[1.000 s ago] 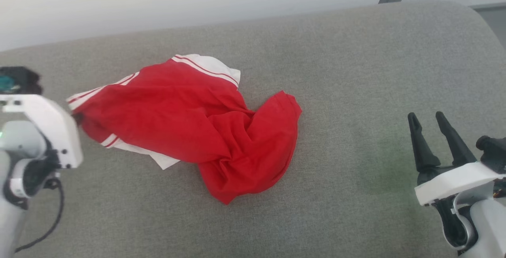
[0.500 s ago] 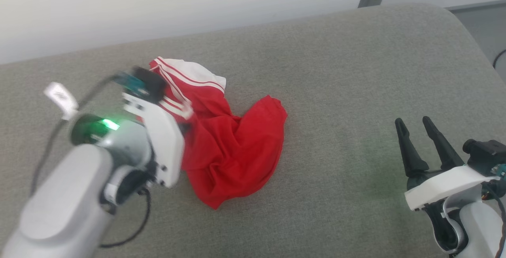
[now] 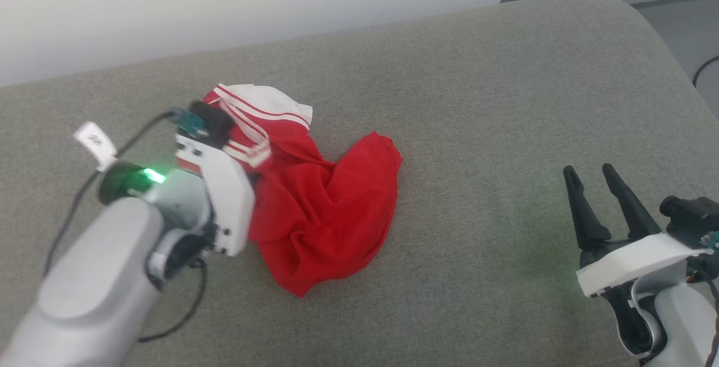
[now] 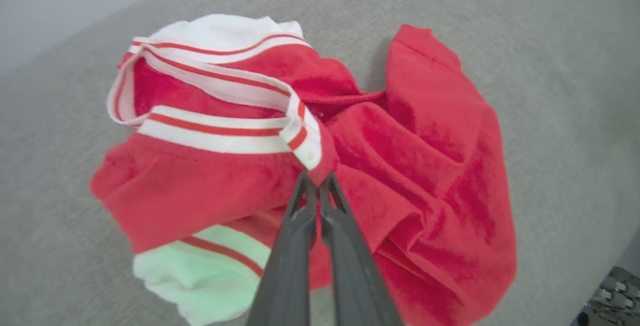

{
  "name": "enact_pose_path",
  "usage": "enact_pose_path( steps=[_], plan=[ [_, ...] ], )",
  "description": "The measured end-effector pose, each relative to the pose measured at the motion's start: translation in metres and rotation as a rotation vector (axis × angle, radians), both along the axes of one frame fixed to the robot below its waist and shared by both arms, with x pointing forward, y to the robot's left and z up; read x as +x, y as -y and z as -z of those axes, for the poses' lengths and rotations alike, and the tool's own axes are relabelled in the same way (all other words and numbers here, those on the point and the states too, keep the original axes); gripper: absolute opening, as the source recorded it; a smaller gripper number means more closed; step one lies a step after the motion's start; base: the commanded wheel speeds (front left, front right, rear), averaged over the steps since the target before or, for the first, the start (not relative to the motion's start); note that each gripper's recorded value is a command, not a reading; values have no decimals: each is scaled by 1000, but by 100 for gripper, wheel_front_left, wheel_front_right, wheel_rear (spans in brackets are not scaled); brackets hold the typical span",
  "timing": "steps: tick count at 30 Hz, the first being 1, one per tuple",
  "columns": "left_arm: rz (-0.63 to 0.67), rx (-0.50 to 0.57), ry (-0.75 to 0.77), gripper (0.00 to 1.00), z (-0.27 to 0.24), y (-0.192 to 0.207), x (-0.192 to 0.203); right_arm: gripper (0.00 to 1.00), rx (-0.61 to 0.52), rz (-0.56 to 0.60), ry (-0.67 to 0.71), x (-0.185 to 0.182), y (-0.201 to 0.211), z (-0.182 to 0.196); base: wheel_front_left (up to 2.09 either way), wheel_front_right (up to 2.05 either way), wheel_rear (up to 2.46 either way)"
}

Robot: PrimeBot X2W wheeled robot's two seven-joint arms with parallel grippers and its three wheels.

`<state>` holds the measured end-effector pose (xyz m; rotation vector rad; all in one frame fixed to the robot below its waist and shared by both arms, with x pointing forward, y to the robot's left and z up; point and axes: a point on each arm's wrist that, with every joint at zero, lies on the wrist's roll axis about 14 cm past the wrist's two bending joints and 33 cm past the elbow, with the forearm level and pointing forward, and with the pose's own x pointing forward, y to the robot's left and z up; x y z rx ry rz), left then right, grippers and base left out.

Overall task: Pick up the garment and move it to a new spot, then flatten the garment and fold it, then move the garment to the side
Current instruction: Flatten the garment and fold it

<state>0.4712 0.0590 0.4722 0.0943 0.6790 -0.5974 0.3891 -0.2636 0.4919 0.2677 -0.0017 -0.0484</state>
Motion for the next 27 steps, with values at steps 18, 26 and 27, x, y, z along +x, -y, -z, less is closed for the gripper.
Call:
enact_pose_path(
  steps=[18, 26, 27],
  plan=[
    [-422, 161, 79, 100, 5, -157, 38, 100, -3, -24, -3, 13, -6, 3, 0, 0, 0],
    [-486, 92, 30, 100, 6, -172, 33, 100, -7, -42, 0, 20, -10, 2, 0, 0, 0],
    [-495, 80, 25, 100, 5, -173, 33, 100, -9, -45, 1, 20, -11, 2, 0, 0, 0]
  ],
)
